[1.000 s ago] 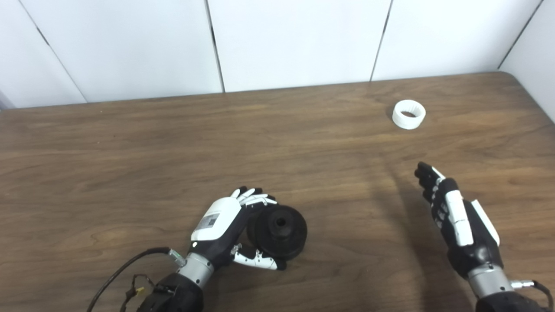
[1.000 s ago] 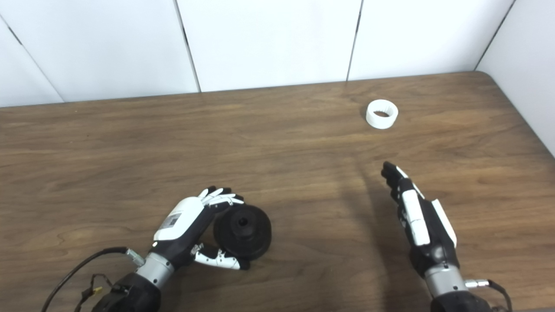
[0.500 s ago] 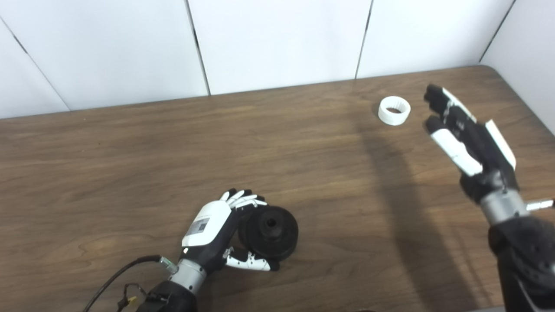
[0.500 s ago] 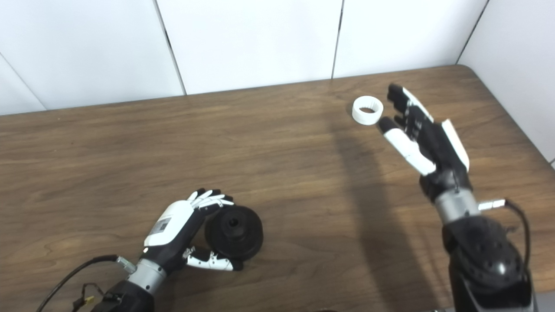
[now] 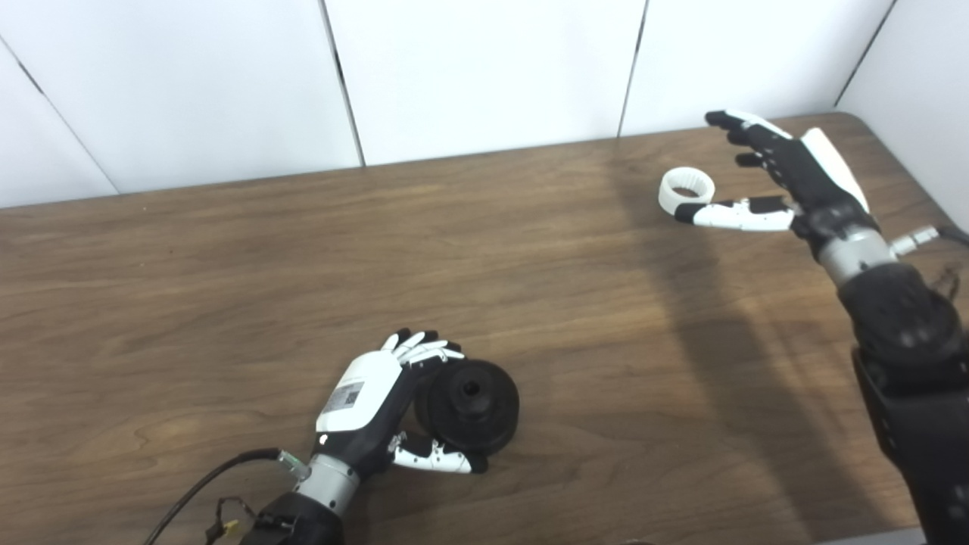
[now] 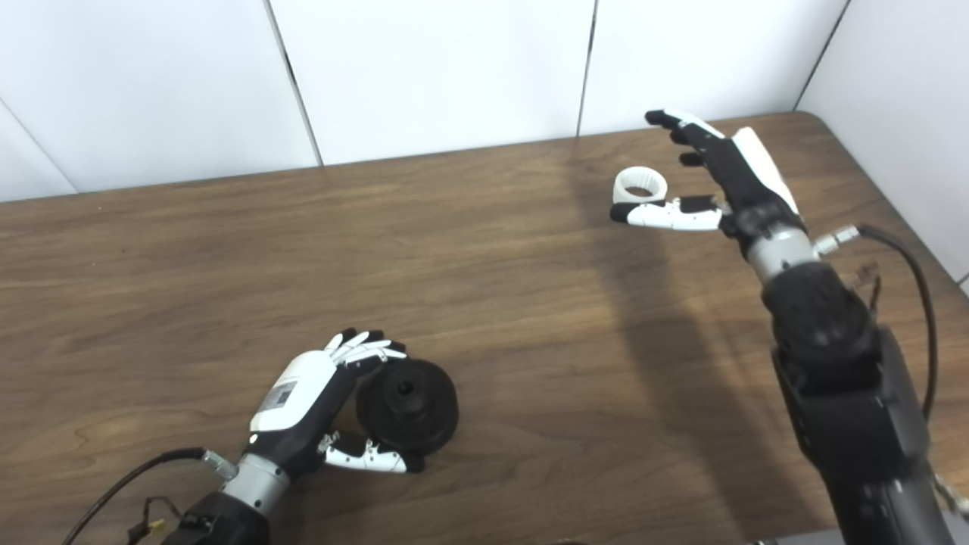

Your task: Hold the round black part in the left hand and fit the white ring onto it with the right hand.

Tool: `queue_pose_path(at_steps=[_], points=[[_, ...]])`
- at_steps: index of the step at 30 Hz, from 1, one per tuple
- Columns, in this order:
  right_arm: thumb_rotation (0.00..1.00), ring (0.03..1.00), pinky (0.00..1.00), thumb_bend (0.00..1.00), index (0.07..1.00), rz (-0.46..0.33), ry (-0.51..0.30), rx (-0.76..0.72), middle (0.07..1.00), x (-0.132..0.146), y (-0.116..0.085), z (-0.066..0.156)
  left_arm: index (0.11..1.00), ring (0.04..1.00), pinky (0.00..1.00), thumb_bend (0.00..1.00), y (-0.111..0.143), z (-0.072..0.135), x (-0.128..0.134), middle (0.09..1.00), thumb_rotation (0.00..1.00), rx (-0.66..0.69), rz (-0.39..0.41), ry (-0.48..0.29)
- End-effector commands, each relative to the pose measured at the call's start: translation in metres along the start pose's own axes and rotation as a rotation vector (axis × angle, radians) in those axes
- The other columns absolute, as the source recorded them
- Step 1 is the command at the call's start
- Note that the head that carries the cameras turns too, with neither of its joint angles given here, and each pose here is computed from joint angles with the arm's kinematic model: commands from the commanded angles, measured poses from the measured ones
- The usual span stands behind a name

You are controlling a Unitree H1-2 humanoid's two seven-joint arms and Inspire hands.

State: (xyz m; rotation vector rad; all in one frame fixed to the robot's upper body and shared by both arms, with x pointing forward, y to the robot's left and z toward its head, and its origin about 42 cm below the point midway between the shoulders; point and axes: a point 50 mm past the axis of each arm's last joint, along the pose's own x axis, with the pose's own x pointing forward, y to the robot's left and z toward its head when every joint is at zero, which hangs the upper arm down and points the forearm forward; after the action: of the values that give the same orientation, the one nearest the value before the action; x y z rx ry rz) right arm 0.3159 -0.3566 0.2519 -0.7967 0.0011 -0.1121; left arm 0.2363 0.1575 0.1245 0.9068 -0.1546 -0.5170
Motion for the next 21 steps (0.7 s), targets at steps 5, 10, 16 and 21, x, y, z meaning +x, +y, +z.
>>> queue_pose_path(at_steps=[5, 10, 16, 21], points=[[0.25, 0.910, 0.86, 0.88, 0.840, -0.014, 0.021, -0.180, 0.897, 0.034, -0.014, 0.004, 0.488, 0.931, 0.99, 0.52, -0.007, -0.009, -0.004, 0.852, 0.06, 0.035, -0.047, 0.042], [0.25, 0.922, 0.85, 0.89, 0.839, 0.004, 0.062, -0.203, 0.904, 0.054, -0.007, 0.000, 0.488, 0.938, 1.00, 0.52, -0.009, -0.010, -0.006, 0.855, 0.06, 0.027, -0.046, 0.035], [0.23, 0.890, 0.83, 0.88, 0.830, 0.008, 0.090, -0.203, 0.881, 0.079, 0.004, -0.003, 0.488, 0.937, 1.00, 0.52, -0.009, -0.012, -0.009, 0.853, 0.06, 0.043, -0.039, 0.030], [0.25, 0.919, 0.84, 0.87, 0.848, 0.022, 0.121, -0.242, 0.899, 0.093, 0.007, -0.003, 0.489, 0.938, 1.00, 0.52, -0.009, -0.012, -0.010, 0.851, 0.06, 0.041, -0.037, 0.027]])
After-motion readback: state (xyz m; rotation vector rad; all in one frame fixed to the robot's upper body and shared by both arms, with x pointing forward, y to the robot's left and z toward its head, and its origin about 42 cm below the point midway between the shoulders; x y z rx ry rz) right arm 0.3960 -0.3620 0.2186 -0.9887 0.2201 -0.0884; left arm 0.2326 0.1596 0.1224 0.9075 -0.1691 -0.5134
